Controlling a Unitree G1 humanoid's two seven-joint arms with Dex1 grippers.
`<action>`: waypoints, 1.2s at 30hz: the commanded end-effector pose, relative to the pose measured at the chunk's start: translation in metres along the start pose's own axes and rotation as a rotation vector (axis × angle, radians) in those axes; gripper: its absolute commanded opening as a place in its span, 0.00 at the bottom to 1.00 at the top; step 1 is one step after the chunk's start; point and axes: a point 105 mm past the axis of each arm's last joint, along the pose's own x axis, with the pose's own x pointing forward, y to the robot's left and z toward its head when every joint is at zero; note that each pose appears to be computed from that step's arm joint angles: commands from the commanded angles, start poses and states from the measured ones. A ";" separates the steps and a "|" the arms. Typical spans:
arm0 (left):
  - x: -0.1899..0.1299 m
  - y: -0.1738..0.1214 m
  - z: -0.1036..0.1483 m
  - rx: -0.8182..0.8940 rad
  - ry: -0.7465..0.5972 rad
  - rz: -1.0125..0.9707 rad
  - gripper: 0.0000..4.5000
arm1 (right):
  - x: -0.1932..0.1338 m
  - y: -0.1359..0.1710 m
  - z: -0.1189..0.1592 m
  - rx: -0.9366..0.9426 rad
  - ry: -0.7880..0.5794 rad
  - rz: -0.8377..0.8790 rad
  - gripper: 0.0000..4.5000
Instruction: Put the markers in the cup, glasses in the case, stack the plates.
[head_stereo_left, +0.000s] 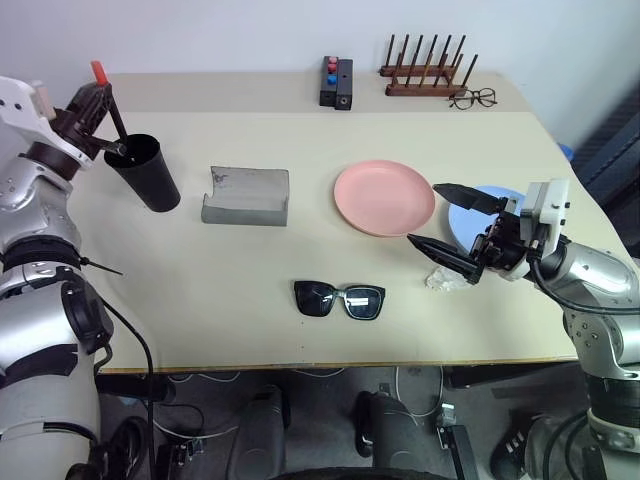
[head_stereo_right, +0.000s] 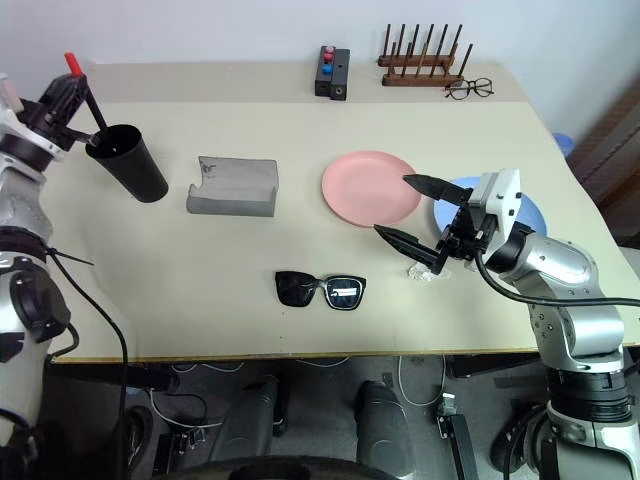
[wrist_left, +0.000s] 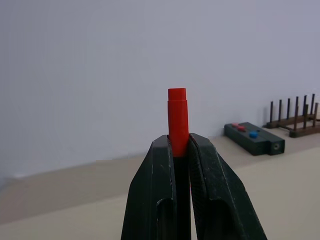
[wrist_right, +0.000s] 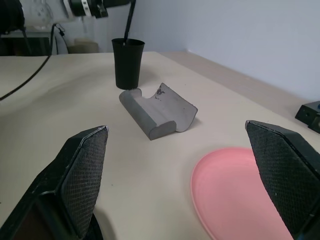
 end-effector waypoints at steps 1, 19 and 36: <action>-0.006 0.009 0.006 0.015 -0.036 0.043 0.01 | -0.006 0.000 0.015 -0.049 -0.021 -0.014 1.00; -0.003 -0.002 0.015 0.041 -0.054 -0.066 0.99 | -0.006 -0.001 0.013 -0.039 -0.012 -0.008 1.00; -0.025 -0.084 0.012 -0.080 0.218 -0.614 0.99 | 0.011 -0.007 0.004 -0.015 0.111 0.034 1.00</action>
